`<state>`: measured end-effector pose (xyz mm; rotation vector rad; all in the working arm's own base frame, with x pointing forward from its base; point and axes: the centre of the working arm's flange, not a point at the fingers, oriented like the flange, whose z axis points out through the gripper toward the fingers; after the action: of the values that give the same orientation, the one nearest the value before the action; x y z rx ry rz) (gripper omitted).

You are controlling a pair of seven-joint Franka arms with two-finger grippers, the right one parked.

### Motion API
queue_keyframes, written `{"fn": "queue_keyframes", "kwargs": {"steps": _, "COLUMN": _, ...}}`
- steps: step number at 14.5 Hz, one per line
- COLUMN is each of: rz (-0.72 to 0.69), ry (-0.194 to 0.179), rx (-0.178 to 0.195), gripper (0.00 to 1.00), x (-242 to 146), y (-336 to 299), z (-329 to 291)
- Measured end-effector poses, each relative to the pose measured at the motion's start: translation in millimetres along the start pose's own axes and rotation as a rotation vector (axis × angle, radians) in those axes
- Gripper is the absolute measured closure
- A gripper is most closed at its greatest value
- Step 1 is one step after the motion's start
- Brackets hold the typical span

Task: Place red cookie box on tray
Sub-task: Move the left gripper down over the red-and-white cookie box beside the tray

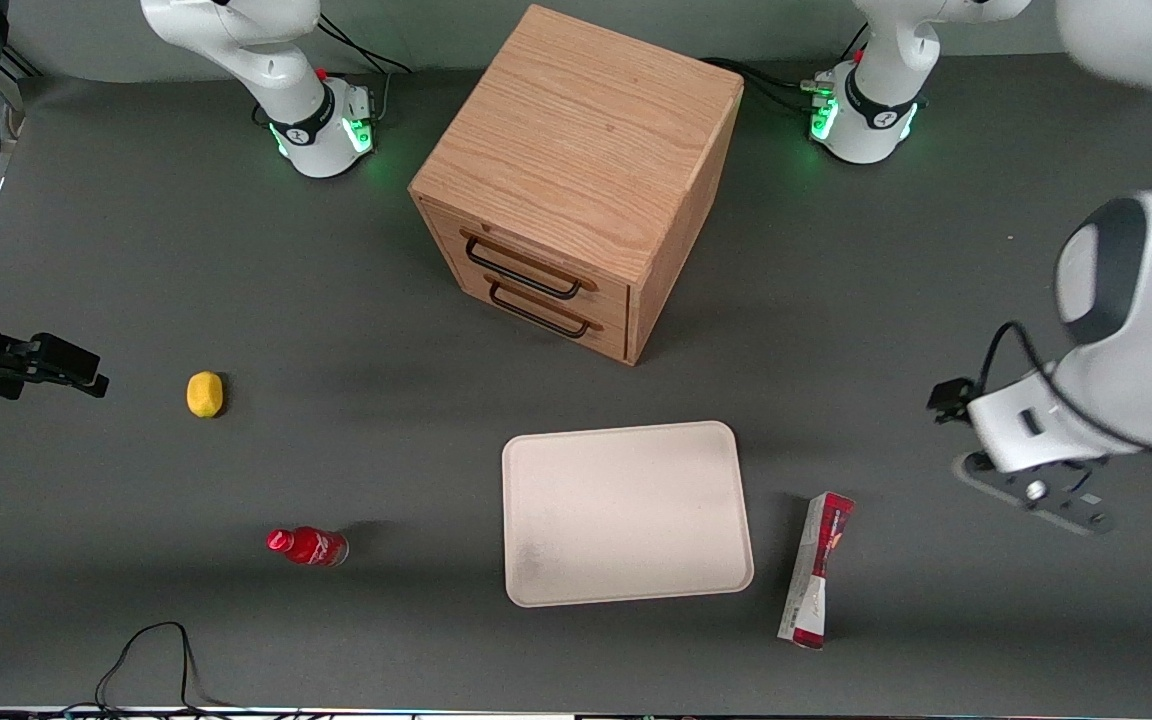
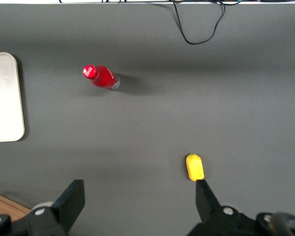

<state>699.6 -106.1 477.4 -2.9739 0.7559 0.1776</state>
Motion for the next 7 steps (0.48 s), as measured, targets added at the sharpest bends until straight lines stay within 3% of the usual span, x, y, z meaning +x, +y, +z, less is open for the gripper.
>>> {"fn": "queue_keyframes", "kwargs": {"steps": 3, "rz": -0.024, "ry": 0.023, "rx": -0.020, "gripper": 0.00, "x": 36, "y": 13, "z": 38}}
{"fn": "queue_keyframes", "kwargs": {"steps": 7, "rz": -0.093, "ry": 0.113, "rx": -0.039, "gripper": 0.00, "x": 74, "y": 31, "z": 82}}
